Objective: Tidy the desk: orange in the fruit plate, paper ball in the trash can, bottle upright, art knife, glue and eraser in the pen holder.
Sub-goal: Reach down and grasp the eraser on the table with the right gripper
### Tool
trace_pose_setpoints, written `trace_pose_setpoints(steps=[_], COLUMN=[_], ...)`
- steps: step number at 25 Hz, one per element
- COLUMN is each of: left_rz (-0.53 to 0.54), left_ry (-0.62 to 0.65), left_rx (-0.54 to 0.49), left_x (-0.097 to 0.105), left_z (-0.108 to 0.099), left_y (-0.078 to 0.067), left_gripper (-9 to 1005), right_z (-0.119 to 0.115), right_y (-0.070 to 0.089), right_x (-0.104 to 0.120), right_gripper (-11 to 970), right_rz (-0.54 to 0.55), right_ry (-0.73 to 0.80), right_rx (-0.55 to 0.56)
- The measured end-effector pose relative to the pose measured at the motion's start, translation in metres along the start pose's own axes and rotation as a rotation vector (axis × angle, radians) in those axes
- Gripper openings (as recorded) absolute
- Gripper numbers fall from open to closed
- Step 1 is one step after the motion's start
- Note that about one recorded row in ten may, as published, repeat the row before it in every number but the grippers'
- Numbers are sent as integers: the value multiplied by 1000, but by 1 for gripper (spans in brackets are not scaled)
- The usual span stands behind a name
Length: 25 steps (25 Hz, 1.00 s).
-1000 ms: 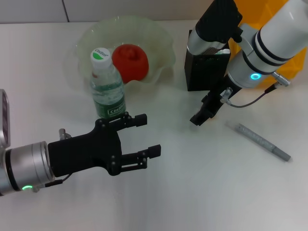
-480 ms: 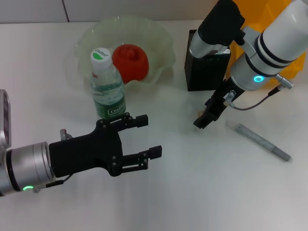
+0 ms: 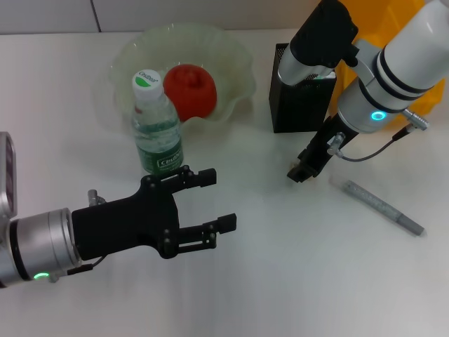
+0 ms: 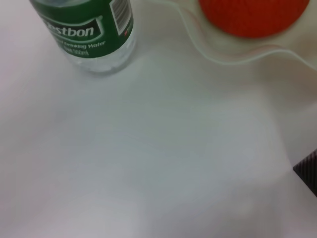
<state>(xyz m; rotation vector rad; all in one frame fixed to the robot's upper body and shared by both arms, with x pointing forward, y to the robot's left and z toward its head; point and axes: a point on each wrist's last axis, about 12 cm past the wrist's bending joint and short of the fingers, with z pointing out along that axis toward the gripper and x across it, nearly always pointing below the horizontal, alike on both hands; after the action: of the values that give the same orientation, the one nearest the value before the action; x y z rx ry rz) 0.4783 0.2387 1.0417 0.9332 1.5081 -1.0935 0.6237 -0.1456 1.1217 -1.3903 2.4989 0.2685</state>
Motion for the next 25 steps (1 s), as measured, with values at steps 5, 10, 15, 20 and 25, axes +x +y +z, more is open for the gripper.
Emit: trace_pose_setpoints(steps=[5, 10, 15, 20, 25], left_rz=[-1, -1, -1, -1, -2], left_ry=[0, -1, -1, 0, 1], left_rx=[-2, -6, -7, -7, -7], left_x=[0, 1, 1, 2, 2], left_z=[-1, -2, -2, -2, -2], left_y=[0, -1, -1, -1, -2], left_gripper=[799, 799, 798, 798, 798], right_z=[0, 0, -1, -9, -31], right_y=[0, 1, 0, 1, 2], right_x=[1, 2, 3, 4, 4], right_gripper=[369, 266, 227, 224, 221], right_rz=[1, 1, 8, 9, 14], right_ry=[3, 6, 1, -27, -79], right_rx=[-2, -6, -9, -8, 10])
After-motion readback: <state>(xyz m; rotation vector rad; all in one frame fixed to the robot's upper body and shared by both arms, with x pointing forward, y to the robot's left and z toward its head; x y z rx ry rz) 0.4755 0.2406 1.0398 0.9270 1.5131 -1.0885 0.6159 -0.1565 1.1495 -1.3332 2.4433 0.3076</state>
